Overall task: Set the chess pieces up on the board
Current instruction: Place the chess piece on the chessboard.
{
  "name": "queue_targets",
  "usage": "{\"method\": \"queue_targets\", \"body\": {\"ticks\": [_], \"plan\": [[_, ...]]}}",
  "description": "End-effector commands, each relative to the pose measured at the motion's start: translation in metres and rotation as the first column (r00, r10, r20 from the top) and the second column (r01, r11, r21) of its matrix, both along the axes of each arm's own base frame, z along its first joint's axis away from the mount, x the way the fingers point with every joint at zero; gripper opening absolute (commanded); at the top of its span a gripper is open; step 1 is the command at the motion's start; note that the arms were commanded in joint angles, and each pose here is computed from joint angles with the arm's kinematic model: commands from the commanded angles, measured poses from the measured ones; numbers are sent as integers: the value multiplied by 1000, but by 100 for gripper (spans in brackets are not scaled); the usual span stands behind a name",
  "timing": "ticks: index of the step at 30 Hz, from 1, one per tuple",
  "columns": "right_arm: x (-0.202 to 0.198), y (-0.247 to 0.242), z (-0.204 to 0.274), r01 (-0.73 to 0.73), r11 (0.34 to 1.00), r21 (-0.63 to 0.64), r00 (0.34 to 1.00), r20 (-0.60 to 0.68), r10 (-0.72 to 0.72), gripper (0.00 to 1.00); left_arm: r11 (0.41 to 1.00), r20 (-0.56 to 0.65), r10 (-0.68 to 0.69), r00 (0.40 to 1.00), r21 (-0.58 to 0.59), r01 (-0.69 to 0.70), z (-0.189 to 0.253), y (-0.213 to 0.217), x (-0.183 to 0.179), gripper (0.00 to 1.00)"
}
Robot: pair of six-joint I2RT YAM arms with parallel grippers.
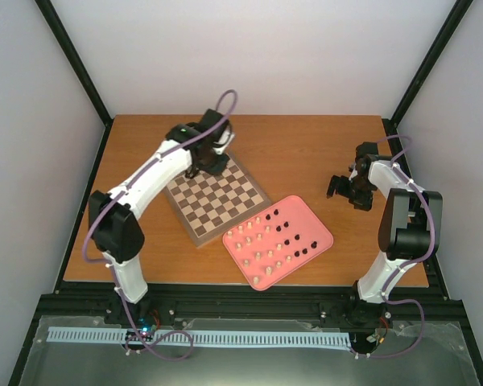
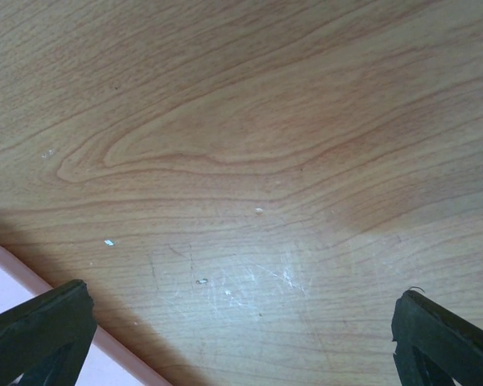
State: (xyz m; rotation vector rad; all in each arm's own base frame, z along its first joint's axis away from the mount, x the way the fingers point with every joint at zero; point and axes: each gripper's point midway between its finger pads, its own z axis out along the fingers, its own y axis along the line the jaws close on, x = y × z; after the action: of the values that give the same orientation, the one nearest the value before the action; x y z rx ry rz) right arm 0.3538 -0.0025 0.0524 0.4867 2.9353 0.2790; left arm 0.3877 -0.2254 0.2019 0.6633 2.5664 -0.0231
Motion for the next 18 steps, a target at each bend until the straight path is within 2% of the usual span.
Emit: {"method": "queue_targets", "body": {"ticks": [1, 4, 8, 12, 18], "plan": [[6, 1, 3, 1, 1000, 16, 1000, 18, -1, 100, 986, -3, 165, 986, 31, -165, -8, 66, 6, 21], [7, 2, 1, 0, 1000, 22, 1000, 13, -1, 100, 961, -43, 276, 960, 27, -275, -27, 110, 8, 21], [6, 1, -1, 1, 1000, 18, 1000, 9, -1, 100, 931, -88, 362, 928, -15, -365, -45, 148, 13, 19], [5, 1, -3, 0, 1000, 19, 1000, 1, 0, 100, 916, -117, 390, 913, -54, -398, -58, 162, 25, 19], [4, 0, -6, 0, 1000, 11, 1000, -11, 0, 100, 914, -159, 387, 908, -67, -401, -82, 156, 45, 19]]}}
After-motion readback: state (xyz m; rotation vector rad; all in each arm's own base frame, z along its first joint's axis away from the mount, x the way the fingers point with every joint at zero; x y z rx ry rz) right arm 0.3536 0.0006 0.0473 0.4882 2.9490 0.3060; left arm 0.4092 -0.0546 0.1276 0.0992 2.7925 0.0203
